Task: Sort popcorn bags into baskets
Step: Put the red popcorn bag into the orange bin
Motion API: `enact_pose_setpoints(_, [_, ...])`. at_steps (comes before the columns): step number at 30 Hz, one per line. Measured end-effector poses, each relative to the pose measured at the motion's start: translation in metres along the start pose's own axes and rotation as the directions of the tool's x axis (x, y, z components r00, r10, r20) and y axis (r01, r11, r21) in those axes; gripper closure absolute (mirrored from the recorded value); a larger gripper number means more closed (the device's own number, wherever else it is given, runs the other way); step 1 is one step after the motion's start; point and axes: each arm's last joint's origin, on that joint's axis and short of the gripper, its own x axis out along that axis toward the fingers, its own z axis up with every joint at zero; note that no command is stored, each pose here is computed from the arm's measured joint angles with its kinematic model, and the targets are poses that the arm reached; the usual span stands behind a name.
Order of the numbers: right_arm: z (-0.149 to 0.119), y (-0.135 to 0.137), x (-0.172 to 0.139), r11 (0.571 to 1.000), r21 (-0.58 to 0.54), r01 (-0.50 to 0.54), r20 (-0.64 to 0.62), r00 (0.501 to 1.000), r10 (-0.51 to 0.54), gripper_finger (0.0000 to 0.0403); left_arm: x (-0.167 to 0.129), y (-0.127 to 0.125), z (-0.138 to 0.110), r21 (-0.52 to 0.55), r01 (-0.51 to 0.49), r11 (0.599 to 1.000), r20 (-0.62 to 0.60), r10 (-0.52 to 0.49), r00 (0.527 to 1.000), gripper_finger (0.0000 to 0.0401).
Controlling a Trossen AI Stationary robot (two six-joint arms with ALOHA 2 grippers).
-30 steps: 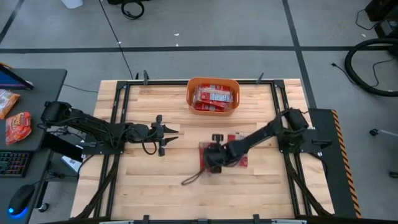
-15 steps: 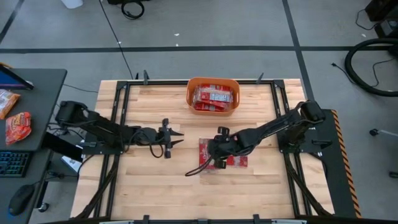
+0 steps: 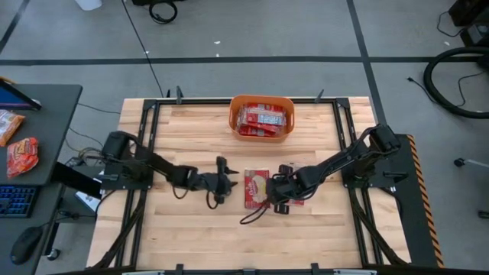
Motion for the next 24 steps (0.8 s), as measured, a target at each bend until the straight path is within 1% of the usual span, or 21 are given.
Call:
enact_pose_setpoints(3, [-0.003,-0.002,0.006,1.0,0.008,-0.011,0.025,1.0,0.01,0.0288,0.012,-0.008,0.001,0.098,0.013,0.995,-0.015,-0.011,1.0,0.0189])
enact_pose_setpoints(5, [-0.004,-0.004,0.01,1.0,0.011,-0.018,0.047,0.999,0.018,0.0288,0.019,-0.011,0.004,0.139,0.013,0.99,-0.014,-0.011,1.0,0.0189])
enact_pose_setpoints(9, [-0.005,-0.007,0.016,0.999,0.027,-0.037,0.094,0.995,0.035,0.0288,0.028,-0.014,0.01,0.183,0.007,0.983,0.001,-0.007,1.0,0.0189])
enact_pose_setpoints(14, [-0.006,-0.011,0.022,0.997,0.021,-0.068,0.145,0.987,0.064,0.0288,0.032,-0.015,0.013,0.241,0.016,0.97,0.002,-0.017,1.0,0.0189])
enact_pose_setpoints(17, [-0.004,-0.015,0.025,0.995,0.031,-0.1,0.164,0.982,0.093,0.0288,0.032,-0.016,0.012,0.249,0.032,0.968,-0.016,-0.029,0.999,0.0193])
enact_pose_setpoints(19, [-0.003,-0.016,0.026,0.993,0.042,-0.114,0.161,0.981,0.105,0.0288,0.029,-0.018,0.012,0.228,0.046,0.972,-0.028,-0.041,0.999,0.0201])
enact_pose_setpoints(22, [-0.003,-0.018,0.026,0.99,0.057,-0.127,0.152,0.981,0.117,0.0288,0.024,-0.021,0.02,0.215,0.066,0.974,-0.033,-0.06,0.998,0.022])
enact_pose_setpoints(24, [-0.003,-0.018,0.026,0.989,0.066,-0.129,0.15,0.982,0.118,0.0288,0.023,-0.021,0.028,0.177,0.101,0.979,-0.068,-0.09,0.994,0.0234])
